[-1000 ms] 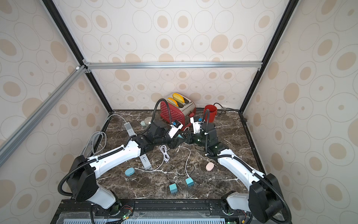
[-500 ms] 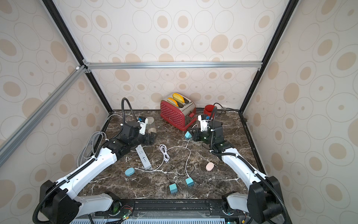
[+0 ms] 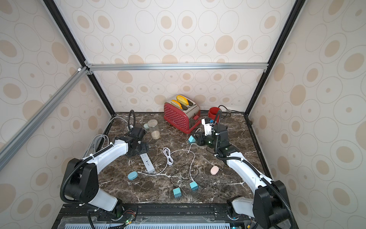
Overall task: Charge the bluetooth headset
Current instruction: Move the socket to the center of the board.
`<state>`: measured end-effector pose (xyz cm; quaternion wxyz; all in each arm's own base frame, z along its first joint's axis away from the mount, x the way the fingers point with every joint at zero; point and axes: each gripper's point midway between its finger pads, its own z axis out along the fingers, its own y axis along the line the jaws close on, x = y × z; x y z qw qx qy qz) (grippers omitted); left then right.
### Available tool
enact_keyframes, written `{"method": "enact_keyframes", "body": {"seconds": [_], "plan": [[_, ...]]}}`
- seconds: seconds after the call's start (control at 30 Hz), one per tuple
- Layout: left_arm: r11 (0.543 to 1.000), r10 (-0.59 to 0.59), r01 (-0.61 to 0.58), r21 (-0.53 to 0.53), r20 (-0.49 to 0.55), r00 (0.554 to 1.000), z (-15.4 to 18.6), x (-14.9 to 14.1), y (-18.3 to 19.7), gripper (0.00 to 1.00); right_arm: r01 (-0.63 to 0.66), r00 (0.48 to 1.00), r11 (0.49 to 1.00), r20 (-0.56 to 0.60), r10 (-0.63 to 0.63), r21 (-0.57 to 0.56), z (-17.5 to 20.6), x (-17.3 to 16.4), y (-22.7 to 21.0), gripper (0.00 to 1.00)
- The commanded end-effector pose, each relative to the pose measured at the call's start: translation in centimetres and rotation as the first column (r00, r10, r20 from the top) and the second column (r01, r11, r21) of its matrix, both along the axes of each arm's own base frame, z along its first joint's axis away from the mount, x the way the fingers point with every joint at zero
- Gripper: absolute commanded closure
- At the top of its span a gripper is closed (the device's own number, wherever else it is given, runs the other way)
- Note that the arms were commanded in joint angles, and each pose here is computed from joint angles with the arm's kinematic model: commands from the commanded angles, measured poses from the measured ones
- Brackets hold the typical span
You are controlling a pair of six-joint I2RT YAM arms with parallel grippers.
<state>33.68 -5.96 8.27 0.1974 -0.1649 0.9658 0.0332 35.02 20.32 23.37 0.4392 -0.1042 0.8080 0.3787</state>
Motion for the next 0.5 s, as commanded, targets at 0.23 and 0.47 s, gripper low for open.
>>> {"method": "enact_keyframes", "body": {"seconds": [0.23, 0.47], "plan": [[0.997, 0.004, -0.002, -0.077, 0.031, 0.999, -0.9, 2.9, -1.4, 0.16, -0.125, 0.986, 0.991, 0.107, 0.128, -0.041, 0.1, -0.9, 3.0, 0.93], [0.994, 0.002, -0.006, -0.106, -0.034, 0.999, -3.1, 2.8, -2.2, 0.21, -0.127, 0.986, 0.991, 0.103, 0.129, -0.028, 0.3, -0.7, 3.3, 0.93]]}}
